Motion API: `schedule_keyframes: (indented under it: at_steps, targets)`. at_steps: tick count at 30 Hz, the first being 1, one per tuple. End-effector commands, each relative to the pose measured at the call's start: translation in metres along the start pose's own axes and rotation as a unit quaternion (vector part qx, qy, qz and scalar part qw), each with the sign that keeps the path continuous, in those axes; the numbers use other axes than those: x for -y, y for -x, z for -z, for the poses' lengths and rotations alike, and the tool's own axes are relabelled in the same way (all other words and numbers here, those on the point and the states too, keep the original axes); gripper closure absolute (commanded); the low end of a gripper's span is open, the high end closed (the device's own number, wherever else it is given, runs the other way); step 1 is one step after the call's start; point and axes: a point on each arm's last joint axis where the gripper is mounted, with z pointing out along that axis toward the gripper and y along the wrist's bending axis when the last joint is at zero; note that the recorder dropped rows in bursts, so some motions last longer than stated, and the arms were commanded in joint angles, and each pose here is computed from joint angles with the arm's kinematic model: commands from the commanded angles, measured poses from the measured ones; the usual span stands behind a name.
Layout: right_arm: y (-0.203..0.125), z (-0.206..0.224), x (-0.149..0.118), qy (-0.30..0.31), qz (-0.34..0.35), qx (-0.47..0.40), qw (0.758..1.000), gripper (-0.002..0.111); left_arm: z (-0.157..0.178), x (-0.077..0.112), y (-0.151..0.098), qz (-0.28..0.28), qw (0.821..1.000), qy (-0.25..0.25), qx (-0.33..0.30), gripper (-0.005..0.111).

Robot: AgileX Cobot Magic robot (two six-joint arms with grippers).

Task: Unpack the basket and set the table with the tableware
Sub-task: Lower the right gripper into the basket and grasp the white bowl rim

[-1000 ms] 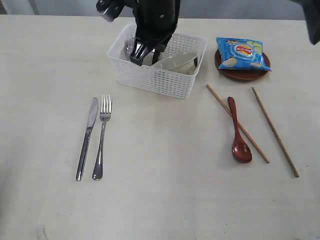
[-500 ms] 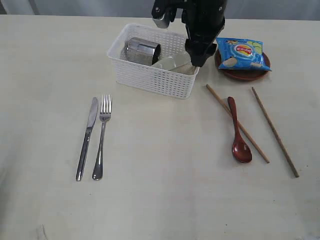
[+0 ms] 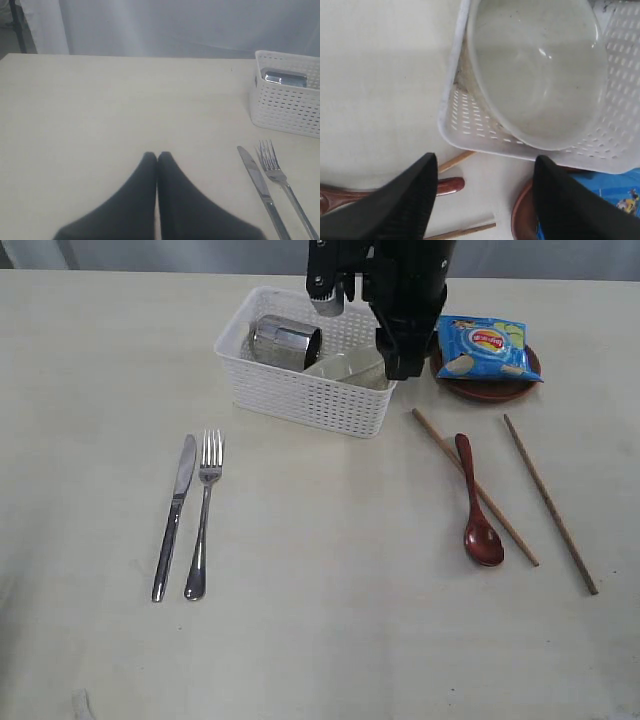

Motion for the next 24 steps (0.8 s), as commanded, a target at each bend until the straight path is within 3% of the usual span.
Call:
schedule_keyframes:
  at_steps: [1,6,21,24]
  targets:
    - [-0.001,0.004,0.002,-0.009,0.018,0.012,1.000,0.054,0.000,0.000,0.000,-0.001,1.000,0.001,0.005,0.107]
    - [0.005,0.001,0.005,-0.031,0.032,0.025,0.999,0.057,0.000,0.000,0.000,-0.001,1.000,0.001,0.005,0.107]
    - [0.012,-0.041,0.010,-0.016,0.046,0.013,0.999,0.058,0.000,0.000,0.000,-0.001,1.000,0.001,0.005,0.107]
    - [0.012,-0.046,0.010,-0.014,0.048,0.009,0.999,0.062,0.000,0.000,0.000,-0.001,1.000,0.001,0.005,0.107]
